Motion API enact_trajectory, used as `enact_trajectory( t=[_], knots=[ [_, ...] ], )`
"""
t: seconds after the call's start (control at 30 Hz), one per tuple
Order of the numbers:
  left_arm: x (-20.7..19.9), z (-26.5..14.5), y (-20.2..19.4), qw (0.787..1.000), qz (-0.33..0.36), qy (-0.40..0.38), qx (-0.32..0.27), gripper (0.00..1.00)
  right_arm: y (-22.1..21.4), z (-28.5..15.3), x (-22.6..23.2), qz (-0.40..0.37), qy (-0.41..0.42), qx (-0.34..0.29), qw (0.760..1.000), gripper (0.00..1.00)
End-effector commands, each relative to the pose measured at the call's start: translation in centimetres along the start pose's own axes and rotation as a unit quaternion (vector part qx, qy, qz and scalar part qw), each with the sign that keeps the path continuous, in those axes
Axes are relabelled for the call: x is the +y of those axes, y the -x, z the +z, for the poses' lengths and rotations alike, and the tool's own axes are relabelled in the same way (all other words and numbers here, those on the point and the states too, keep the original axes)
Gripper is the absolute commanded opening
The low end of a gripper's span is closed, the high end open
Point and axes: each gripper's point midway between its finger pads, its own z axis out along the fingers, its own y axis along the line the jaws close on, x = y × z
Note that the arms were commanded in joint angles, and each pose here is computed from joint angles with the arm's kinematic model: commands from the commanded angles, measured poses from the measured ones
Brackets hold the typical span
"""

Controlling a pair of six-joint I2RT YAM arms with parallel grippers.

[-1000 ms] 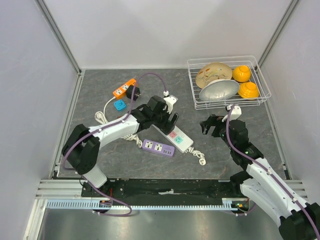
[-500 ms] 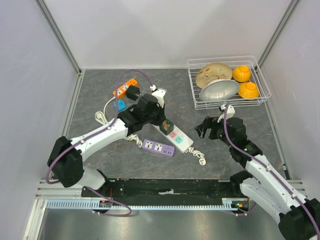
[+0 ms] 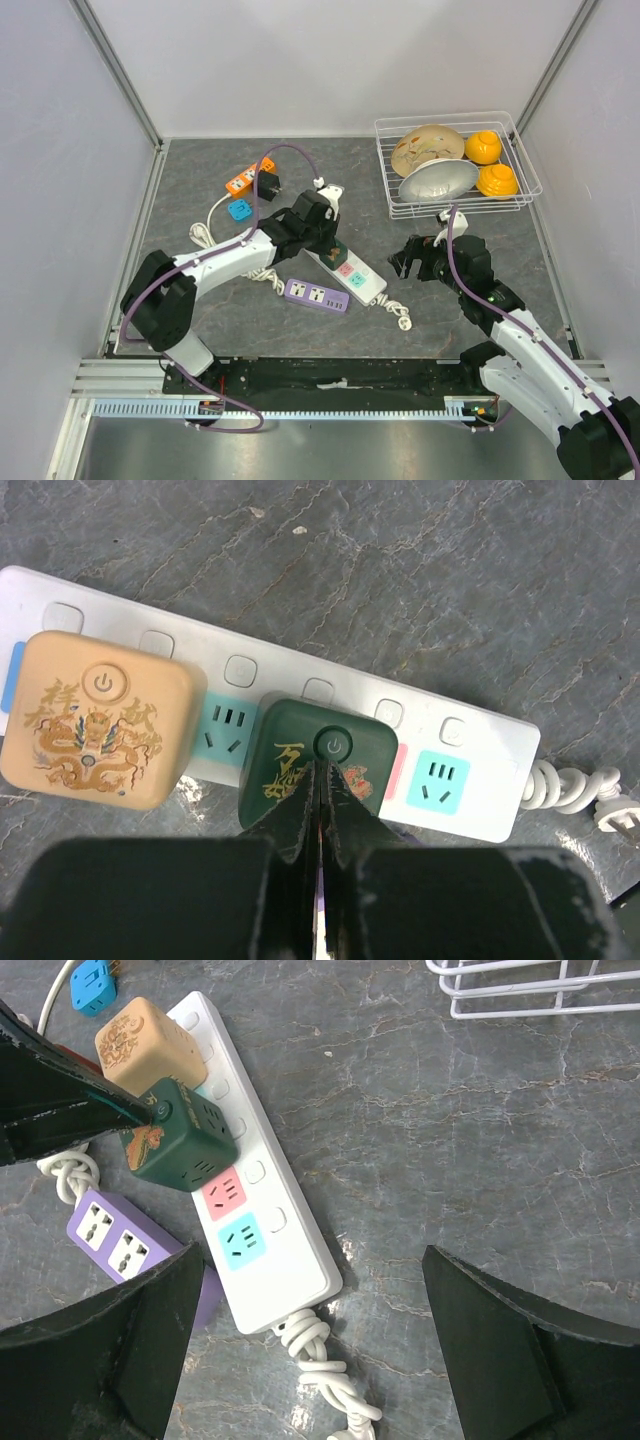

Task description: Insert the plug

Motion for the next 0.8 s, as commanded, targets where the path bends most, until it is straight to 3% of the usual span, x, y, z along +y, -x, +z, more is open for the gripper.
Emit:
enact_trajectory(
  t=[0.0,0.2,0.27,0.3,0.33,0.4,0.43,0.47,0.53,0.63,0.77],
  knots=[
    [1.1,1.0,-5.0,0.996,-0.005,0.027,0.09,0.02,1.6,-0.2,1.1,0.0,0.017,-0.019,1.0,0.98],
    [2.1,0.0,-6.9,0.993,-0.017,0.054,0.106,0.02,1.4,-0.3,1.0,-0.004,0.018,-0.015,1.0,0.98],
    [1.2,-1.2,-4.4,0.996,-0.025,0.039,0.07,0.06,1.4,-0.2,1.2,-0.01,0.024,-0.011,1.0,0.98],
    [0.6,-1.8,-2.9,0.998,-0.027,0.025,0.048,0.12,1.4,-0.2,1.4,-0.013,0.028,-0.009,0.999,0.98],
    [0.3,-2.5,-1.4,0.999,-0.029,0.018,0.028,0.25,1.5,-0.3,1.9,-0.018,0.04,-0.007,0.999,0.98],
    [-1.0,-5.2,3.2,0.999,-0.036,-0.008,-0.033,0.36,1.7,-0.3,2.2,-0.027,0.049,-0.004,0.998,0.98],
    [-1.3,-6.2,4.7,0.998,-0.038,-0.014,-0.054,0.49,1.8,-0.4,2.6,-0.03,0.058,-0.003,0.998,0.98],
    [-1.5,-8.1,7.2,0.995,-0.042,-0.021,-0.092,0.56,1.8,-0.4,2.7,-0.035,0.061,0.001,0.998,0.98],
    [-1.0,-10.0,9.0,0.991,-0.046,-0.014,-0.125,0.7,1.9,-0.4,3.0,-0.04,0.067,0.003,0.997,0.98],
    [1.1,-12.5,10.2,0.986,-0.056,0.012,-0.159,0.81,1.4,-0.4,3.3,-0.045,0.079,0.015,0.996,0.98],
    [7.7,-13.7,7.9,0.979,-0.106,0.078,-0.157,0.92,0.6,-0.2,3.3,-0.049,0.083,0.028,0.995,0.98]
  ],
)
